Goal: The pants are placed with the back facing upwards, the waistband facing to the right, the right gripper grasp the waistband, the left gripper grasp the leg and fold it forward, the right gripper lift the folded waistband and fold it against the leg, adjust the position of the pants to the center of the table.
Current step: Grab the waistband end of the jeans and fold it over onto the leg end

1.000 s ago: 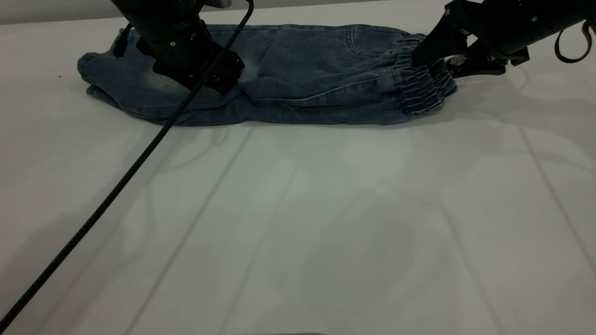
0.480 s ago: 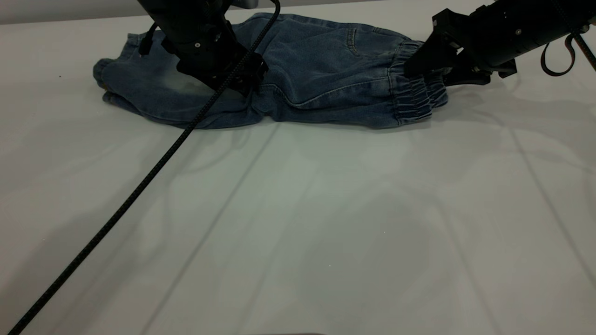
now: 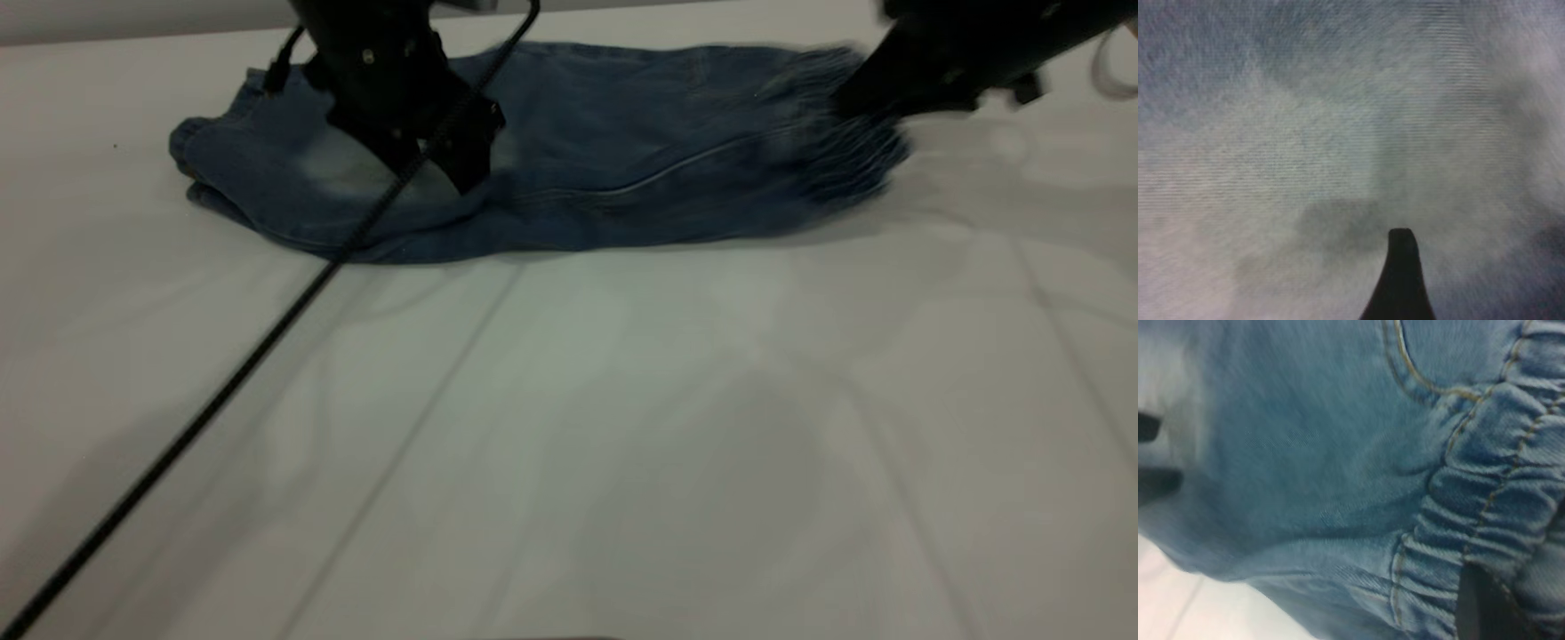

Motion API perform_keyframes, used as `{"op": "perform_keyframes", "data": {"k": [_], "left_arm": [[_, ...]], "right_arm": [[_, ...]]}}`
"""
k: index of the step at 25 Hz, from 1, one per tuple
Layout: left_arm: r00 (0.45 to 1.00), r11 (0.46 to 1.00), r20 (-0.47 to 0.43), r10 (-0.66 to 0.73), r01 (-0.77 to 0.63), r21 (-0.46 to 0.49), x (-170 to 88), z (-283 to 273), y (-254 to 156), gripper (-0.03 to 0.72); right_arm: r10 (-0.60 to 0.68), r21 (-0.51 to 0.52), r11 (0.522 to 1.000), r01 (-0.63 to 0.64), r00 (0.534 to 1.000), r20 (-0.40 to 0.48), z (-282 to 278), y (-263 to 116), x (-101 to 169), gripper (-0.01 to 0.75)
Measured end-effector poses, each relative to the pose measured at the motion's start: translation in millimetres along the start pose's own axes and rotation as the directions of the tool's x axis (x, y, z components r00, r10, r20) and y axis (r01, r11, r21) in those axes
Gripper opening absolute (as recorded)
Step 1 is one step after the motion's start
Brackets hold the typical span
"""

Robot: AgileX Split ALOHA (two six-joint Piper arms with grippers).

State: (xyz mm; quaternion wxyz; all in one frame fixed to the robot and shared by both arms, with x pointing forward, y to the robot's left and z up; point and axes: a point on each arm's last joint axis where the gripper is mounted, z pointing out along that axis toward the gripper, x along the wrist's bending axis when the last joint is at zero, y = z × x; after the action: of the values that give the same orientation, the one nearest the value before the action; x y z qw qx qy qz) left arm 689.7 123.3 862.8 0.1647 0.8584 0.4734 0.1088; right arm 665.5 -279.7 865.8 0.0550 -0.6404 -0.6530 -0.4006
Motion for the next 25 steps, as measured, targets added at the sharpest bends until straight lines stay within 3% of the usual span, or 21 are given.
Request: {"op": "perform_keyframes", "data": {"k": [8,13,17,25], "left_arm": [[0.992,0.996,-0.089,0.091,-0.091,0.007,13,-36,33,0.547],[0.988,1.0,-0.152,0.001,0.001,0.014,41,-33,27,0.547],[0.985,0.997,-0.166,-0.055,0.064,0.045,61,-12,13,0.547],[0.986,0.993,-0.139,-0.093,0.103,0.062,61,17,1,0.547]], "right_arm": [[-0.079,-0.067,0.994,0.082,0.996,0.045,-77,30,20,0.058],[-0.14,-0.089,0.986,0.14,0.99,0.002,-98,36,47,0.058],[-0.185,-0.074,0.981,0.182,0.982,-0.031,-92,35,68,0.058],[-0.292,-0.081,0.955,0.286,0.952,-0.089,-68,45,129,0.058]]}}
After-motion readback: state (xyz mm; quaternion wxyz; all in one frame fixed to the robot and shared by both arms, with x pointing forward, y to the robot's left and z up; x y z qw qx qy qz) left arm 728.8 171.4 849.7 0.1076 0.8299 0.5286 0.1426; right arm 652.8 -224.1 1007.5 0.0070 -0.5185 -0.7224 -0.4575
